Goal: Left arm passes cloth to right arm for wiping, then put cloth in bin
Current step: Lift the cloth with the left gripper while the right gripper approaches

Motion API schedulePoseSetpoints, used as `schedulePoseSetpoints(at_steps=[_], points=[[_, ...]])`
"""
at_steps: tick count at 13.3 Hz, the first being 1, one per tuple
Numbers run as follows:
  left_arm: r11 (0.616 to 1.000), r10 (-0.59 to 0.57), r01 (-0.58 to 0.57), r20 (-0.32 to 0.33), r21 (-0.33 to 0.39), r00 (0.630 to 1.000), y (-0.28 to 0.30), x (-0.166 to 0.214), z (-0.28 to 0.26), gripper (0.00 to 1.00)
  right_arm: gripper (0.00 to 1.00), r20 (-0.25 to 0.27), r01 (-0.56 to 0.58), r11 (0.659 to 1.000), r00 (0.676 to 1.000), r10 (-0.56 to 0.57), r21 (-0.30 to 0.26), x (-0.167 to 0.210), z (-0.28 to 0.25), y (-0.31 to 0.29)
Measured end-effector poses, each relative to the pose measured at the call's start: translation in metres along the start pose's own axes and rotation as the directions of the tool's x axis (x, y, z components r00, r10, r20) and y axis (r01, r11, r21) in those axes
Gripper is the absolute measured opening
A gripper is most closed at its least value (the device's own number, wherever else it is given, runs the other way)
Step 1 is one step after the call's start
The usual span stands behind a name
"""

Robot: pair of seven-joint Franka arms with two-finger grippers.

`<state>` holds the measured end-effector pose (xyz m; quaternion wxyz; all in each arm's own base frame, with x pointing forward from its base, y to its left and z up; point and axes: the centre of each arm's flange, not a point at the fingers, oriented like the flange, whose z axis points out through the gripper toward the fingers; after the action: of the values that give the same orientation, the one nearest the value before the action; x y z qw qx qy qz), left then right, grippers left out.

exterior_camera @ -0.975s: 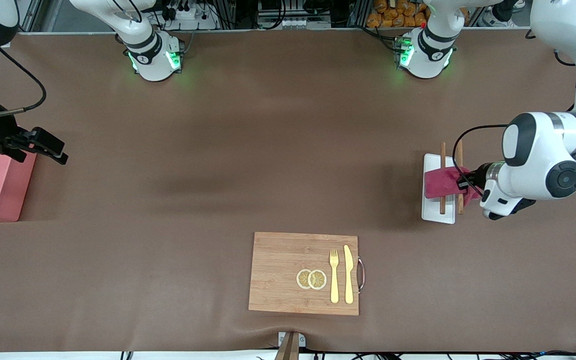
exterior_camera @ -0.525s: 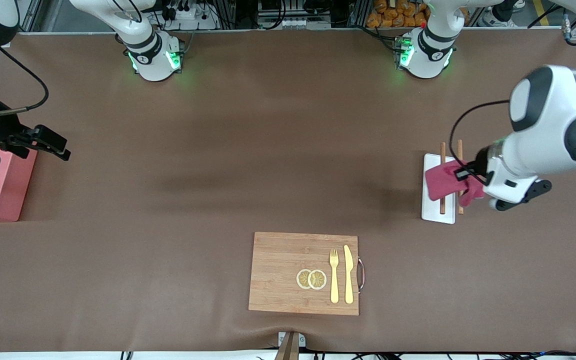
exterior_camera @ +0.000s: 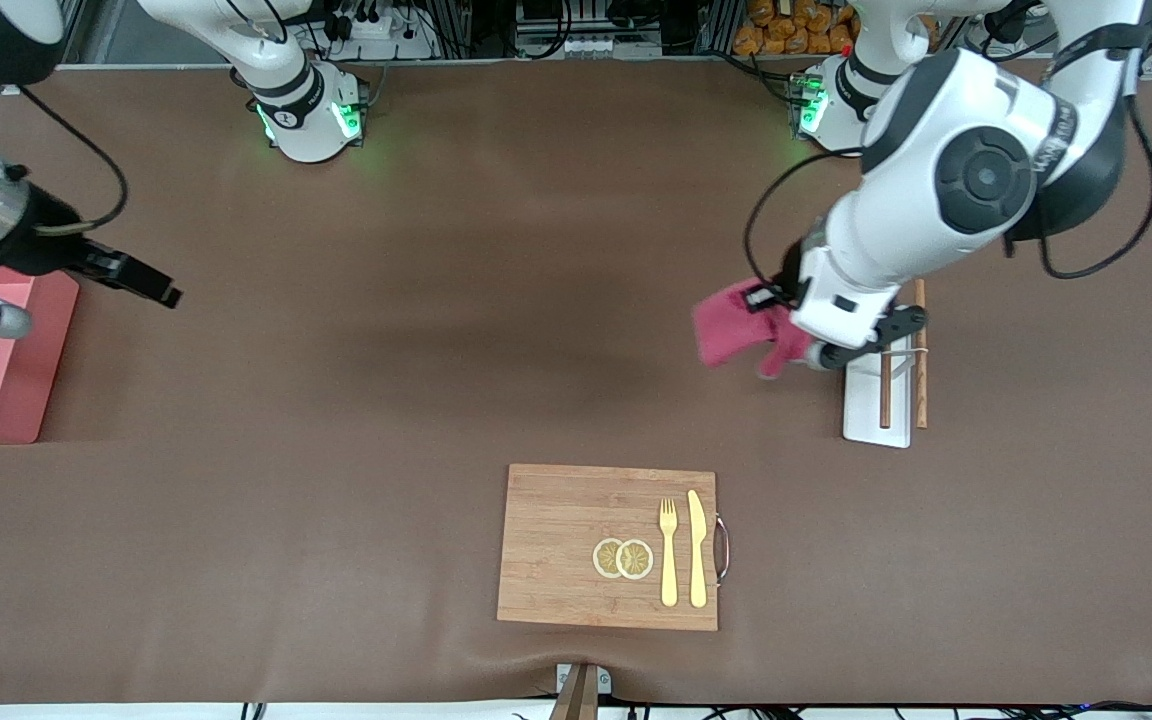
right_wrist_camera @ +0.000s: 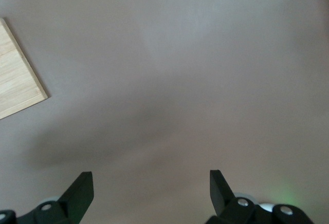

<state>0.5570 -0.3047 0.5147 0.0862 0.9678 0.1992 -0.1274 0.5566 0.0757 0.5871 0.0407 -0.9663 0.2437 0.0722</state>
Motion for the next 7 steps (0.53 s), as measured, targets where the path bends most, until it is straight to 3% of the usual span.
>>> schedulePoseSetpoints(at_steps=[2,4,5,7], points=[[0.998,0.025,-0.022,0.054,-0.067,0.998,0.030,-0.024,-0.001,0.04,1.00,0.117,-0.175,0.984,0.978,0.172,0.017,-0.017,0.021,-0.030],[0.990,0.024,-0.016,0.055,-0.141,0.998,0.061,-0.052,-0.001,0.04,1.00,0.223,-0.333,0.943,0.920,0.322,0.014,-0.021,0.042,-0.053],[0.982,0.009,0.000,0.046,-0.189,0.999,0.077,-0.067,-0.001,0.04,1.00,0.286,-0.406,0.914,0.876,0.388,0.005,-0.023,0.052,-0.063],[0.948,-0.077,0.093,0.065,-0.306,0.995,0.104,-0.090,-0.004,0.04,1.00,0.425,-0.545,0.838,0.751,0.506,-0.035,-0.023,0.072,-0.082]])
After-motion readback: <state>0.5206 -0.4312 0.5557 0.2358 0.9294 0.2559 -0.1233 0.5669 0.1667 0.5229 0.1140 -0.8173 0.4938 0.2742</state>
